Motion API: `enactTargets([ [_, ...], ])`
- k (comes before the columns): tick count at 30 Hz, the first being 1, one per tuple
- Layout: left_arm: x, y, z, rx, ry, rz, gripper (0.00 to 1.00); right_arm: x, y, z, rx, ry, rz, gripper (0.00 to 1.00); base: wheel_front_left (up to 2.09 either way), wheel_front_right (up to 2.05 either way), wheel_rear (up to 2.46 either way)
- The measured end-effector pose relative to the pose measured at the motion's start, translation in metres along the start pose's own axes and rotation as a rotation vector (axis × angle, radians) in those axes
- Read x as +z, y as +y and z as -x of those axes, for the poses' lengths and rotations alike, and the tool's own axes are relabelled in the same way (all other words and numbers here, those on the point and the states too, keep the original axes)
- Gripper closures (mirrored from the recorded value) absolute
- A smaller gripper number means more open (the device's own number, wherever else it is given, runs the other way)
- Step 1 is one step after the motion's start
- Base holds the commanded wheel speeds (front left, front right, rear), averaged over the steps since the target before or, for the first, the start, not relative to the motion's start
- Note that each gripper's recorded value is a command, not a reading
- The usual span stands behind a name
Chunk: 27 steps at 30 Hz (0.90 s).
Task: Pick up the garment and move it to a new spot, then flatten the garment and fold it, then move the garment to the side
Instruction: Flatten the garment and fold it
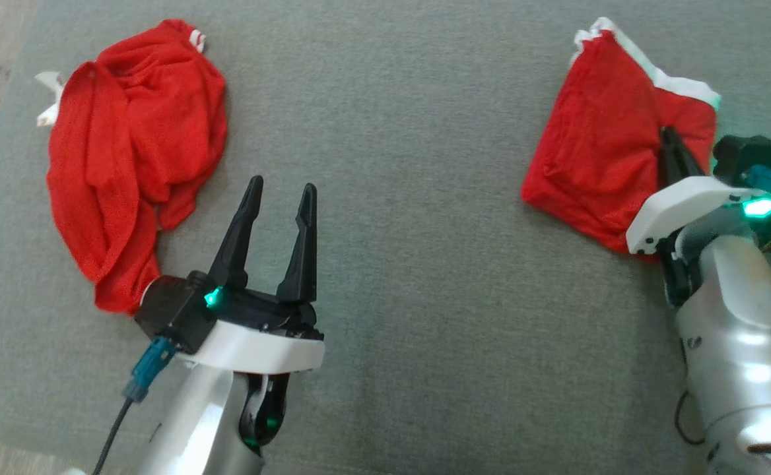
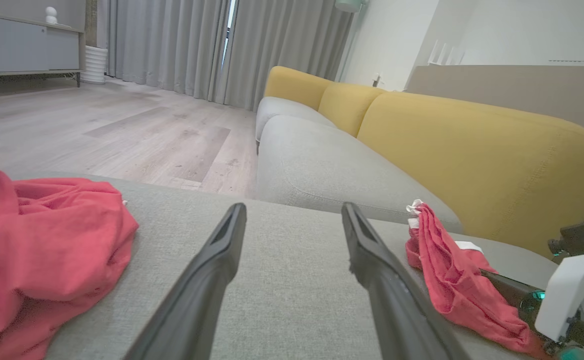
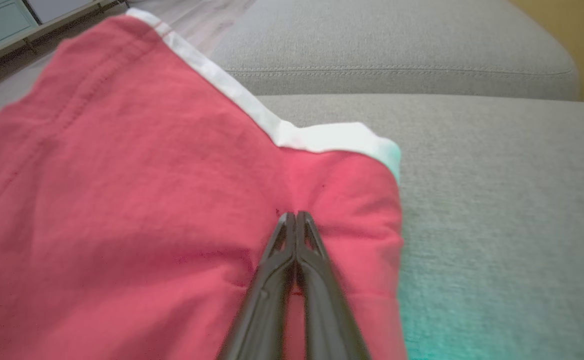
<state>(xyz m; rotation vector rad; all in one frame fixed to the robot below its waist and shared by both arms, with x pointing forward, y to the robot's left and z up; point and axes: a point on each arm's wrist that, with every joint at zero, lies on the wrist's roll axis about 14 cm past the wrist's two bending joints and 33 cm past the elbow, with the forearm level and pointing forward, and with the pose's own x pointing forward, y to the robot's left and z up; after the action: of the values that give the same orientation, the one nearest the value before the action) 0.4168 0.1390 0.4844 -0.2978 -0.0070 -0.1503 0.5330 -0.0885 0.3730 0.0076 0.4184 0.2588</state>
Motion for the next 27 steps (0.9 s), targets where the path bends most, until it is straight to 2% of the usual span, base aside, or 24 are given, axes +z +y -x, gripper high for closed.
enactTargets([
  [5, 0.000, 0.007, 0.004, 0.029, 0.004, -0.007, 0.00, 0.024, 0.007, -0.011, 0.017, -0.093, 0.037, 1.00, 0.00, 0.00, 0.00],
  [8, 0.000, 0.006, 0.005, 0.029, 0.005, 0.000, 0.00, 0.055, 0.019, -0.019, 0.047, -0.182, 0.059, 1.00, 0.00, 0.00, 0.00],
  [11, -0.001, 0.006, 0.006, 0.036, 0.008, 0.009, 0.00, 0.064, 0.037, -0.027, 0.093, -0.196, 0.082, 1.00, 0.00, 0.00, 0.00],
  [14, -0.003, 0.005, 0.006, 0.034, 0.014, 0.014, 0.00, 0.059, 0.054, -0.034, 0.143, -0.172, 0.125, 1.00, 0.00, 0.00, 0.00],
  [20, 0.000, 0.012, 0.005, 0.056, 0.007, 0.007, 0.00, 0.017, 0.077, -0.041, 0.213, -0.015, 0.171, 1.00, 0.00, 0.00, 0.00],
  [27, 0.003, 0.010, 0.002, 0.051, -0.002, 0.011, 0.00, 0.024, 0.079, -0.035, 0.230, -0.029, 0.148, 1.00, 0.00, 0.00, 0.00],
])
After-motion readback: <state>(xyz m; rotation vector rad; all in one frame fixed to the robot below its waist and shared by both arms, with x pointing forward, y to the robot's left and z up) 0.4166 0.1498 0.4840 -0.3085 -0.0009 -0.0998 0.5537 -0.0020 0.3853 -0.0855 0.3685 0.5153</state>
